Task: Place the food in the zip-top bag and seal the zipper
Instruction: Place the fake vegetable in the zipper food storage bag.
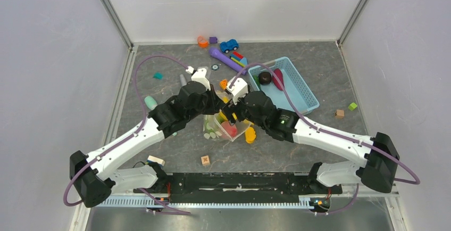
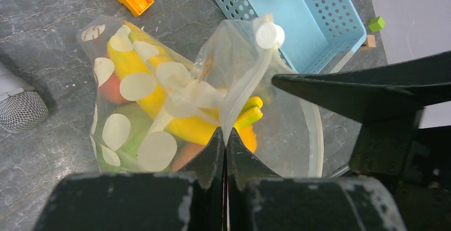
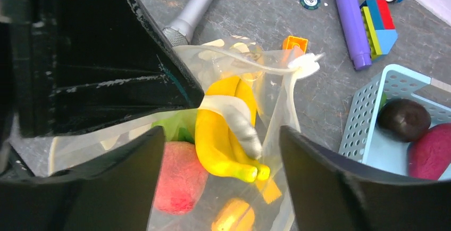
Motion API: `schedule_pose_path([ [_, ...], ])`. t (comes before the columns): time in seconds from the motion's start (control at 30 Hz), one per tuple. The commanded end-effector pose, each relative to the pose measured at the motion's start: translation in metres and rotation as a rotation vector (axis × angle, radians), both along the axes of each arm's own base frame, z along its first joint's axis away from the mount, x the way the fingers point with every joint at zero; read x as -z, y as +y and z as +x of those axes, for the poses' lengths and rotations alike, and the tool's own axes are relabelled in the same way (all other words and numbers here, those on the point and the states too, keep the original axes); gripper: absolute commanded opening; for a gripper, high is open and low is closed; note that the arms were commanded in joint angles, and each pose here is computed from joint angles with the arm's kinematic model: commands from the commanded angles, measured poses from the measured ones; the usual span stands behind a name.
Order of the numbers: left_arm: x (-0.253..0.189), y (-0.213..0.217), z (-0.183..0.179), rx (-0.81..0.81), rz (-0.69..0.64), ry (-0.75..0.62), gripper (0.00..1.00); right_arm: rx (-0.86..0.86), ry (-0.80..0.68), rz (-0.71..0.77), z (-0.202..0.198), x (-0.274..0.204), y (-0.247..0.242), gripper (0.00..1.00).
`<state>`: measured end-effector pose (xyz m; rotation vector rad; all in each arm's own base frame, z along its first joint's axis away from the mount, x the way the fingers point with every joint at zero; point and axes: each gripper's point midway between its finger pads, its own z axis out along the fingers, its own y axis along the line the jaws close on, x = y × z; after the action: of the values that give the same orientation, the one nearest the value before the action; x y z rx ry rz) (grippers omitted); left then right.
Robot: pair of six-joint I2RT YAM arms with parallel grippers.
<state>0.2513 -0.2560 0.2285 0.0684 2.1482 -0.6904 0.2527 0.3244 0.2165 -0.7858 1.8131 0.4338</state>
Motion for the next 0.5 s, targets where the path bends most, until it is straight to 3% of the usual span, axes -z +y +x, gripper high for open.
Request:
schedule_pose_path([
  [0.0, -0.018, 0.004, 0.005, -0.053, -0.059, -0.039, 0.05, -0.010, -0.107, 0.080, -0.002, -0.039, -0.008, 0.90],
  [0.07, -0.016, 0.006, 0.005, -0.064, -0.053, -0.039, 0.05, 0.007, -0.126, 0.088, -0.003, -0.044, -0.017, 0.98],
  [0.27, -0.011, 0.009, 0.008, -0.087, -0.036, -0.034, 0.05, 0.101, -0.154, 0.126, 0.004, -0.054, -0.053, 0.98],
  [0.47, -0.009, 0.014, 0.009, -0.107, -0.017, -0.037, 0.05, 0.277, -0.149, 0.161, 0.037, -0.053, -0.107, 0.98],
])
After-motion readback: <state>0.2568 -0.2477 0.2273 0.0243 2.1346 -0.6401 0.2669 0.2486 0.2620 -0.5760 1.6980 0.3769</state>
